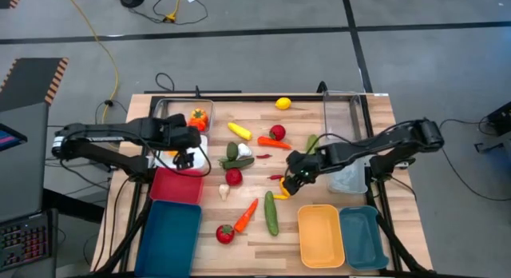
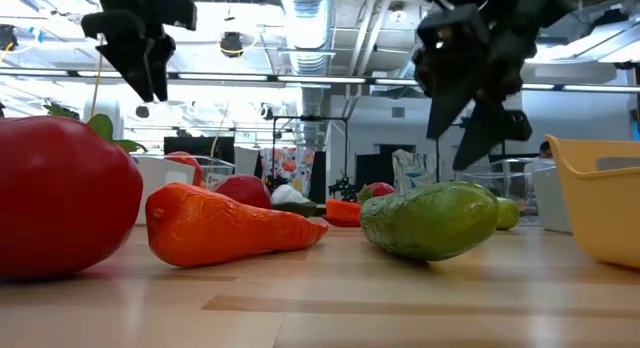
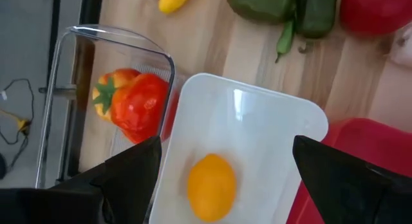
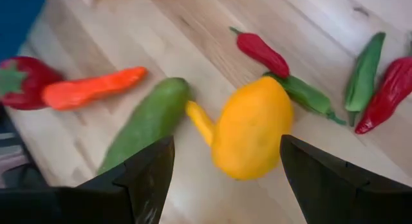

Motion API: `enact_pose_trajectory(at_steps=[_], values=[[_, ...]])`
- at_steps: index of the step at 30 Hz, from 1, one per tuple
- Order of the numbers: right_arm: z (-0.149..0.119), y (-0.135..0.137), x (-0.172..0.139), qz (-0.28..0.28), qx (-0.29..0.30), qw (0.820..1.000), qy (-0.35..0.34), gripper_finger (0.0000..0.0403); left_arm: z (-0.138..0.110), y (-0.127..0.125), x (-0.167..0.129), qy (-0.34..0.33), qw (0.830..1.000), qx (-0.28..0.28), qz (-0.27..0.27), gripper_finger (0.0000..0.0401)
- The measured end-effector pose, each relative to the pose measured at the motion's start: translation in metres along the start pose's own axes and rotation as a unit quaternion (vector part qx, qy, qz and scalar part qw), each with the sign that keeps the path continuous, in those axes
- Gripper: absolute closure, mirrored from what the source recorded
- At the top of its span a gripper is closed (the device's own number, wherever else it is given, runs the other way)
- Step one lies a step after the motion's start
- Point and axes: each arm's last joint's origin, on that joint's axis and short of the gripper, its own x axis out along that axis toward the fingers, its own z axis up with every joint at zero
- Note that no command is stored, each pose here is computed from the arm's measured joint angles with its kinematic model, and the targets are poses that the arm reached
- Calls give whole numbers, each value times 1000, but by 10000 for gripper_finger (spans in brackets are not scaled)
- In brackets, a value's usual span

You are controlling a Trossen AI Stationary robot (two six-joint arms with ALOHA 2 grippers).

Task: Sort produce into baskets
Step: Put the bottom yellow lemon into the white bin

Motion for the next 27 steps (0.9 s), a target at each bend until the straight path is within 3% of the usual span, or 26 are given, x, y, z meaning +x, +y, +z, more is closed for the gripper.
enact_pose_trajectory(at_steps=[14,27], values=[[-4,-1,14,-50,14,998,-25,92,-2,1,-3,-8,1000,-3,-1,63],[-17,0,56,-96,3,995,18,98,-2,1,-3,-8,1000,-3,-1,63]])
